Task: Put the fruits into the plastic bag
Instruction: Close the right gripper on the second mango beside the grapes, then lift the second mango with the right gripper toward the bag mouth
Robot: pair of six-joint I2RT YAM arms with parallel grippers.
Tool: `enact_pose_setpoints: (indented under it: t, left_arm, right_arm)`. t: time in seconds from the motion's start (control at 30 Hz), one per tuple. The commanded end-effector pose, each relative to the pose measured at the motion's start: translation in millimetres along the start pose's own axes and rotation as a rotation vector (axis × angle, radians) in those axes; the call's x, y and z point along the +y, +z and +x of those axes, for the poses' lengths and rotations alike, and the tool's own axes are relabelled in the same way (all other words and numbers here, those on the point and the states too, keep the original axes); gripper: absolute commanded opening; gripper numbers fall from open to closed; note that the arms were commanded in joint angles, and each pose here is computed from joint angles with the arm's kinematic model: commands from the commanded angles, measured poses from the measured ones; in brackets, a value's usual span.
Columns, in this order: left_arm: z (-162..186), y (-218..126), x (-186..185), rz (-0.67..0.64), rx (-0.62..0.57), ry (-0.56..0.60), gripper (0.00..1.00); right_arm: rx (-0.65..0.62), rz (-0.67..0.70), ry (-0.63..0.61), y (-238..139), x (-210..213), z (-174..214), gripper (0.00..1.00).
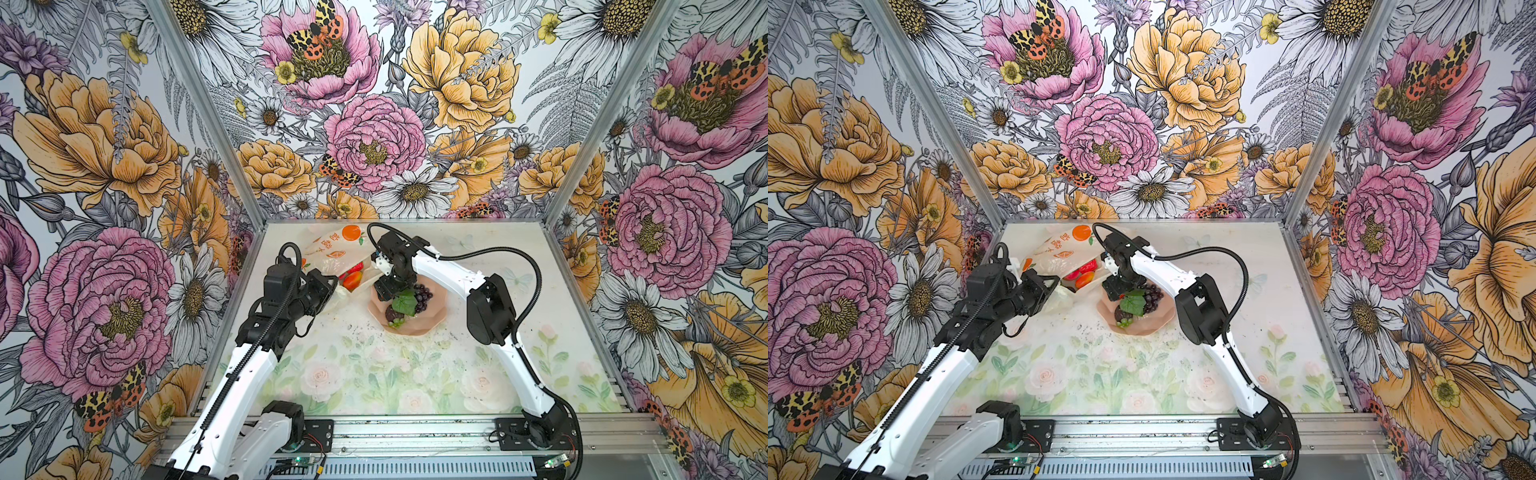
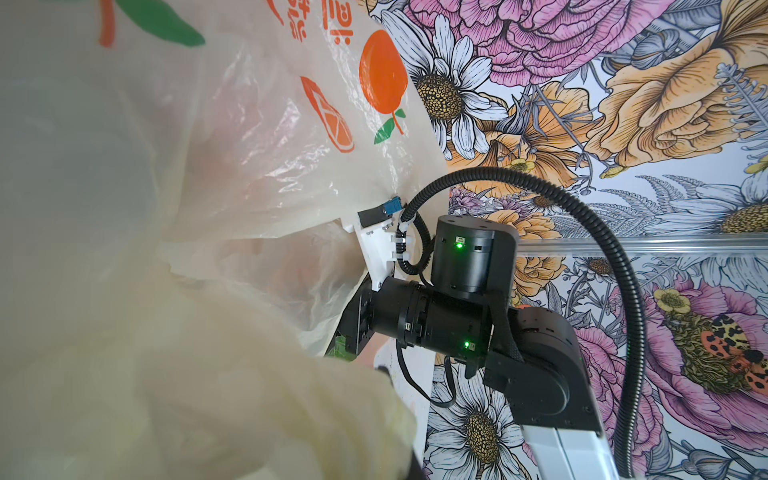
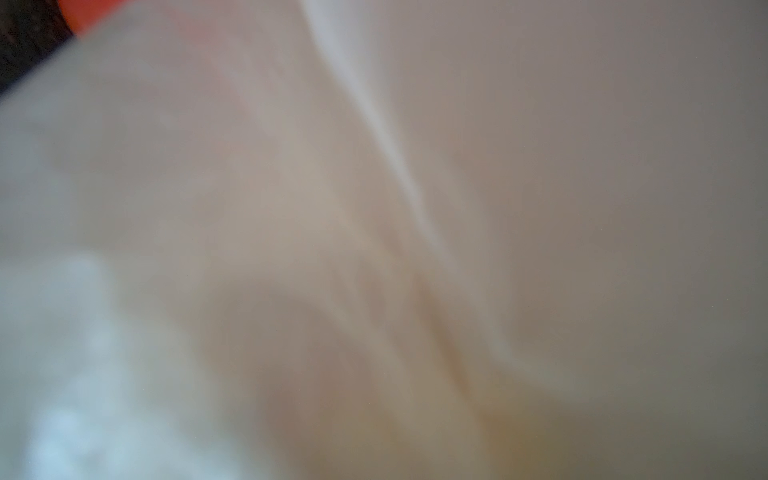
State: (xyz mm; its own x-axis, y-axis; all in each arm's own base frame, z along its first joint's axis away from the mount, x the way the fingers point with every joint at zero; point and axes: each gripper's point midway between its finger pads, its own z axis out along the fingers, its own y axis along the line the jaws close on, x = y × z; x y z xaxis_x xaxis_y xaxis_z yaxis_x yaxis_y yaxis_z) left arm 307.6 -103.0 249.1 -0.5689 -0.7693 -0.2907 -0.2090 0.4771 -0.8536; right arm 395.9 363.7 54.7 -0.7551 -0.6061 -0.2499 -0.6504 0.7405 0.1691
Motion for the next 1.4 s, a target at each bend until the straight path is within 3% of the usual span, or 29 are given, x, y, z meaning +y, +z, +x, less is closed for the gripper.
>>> enact_pose_setpoints:
  t: [0.0, 0.17, 0.87, 1.13, 1.37]
  left_arm:
    - [0, -3, 2, 0.003, -0.001, 0.012, 0.00]
    - [0, -3, 3, 0.001, 0.002, 0.014, 0.00]
    - [0, 6, -6, 0.025, 0.003, 0.039, 0.00]
    - [2, 15, -13, 0.048, 0.023, 0.053, 0.00]
    - [4, 20, -19, 0.075, 0.028, 0.069, 0.00]
  right_arm:
    - [-0.022, -0.002, 0.017, -1, -1, -8, 0.76]
    - [-0.041, 0.011, 0.024, -13, -4, -8, 0.68]
    - [-0.258, -0.115, 0.225, -95, -22, -8, 0.67]
    - [-0.275, -0.139, 0.298, -123, -20, 30, 0.67]
    - [-0.343, -0.216, 0.379, -171, -6, 58, 0.68]
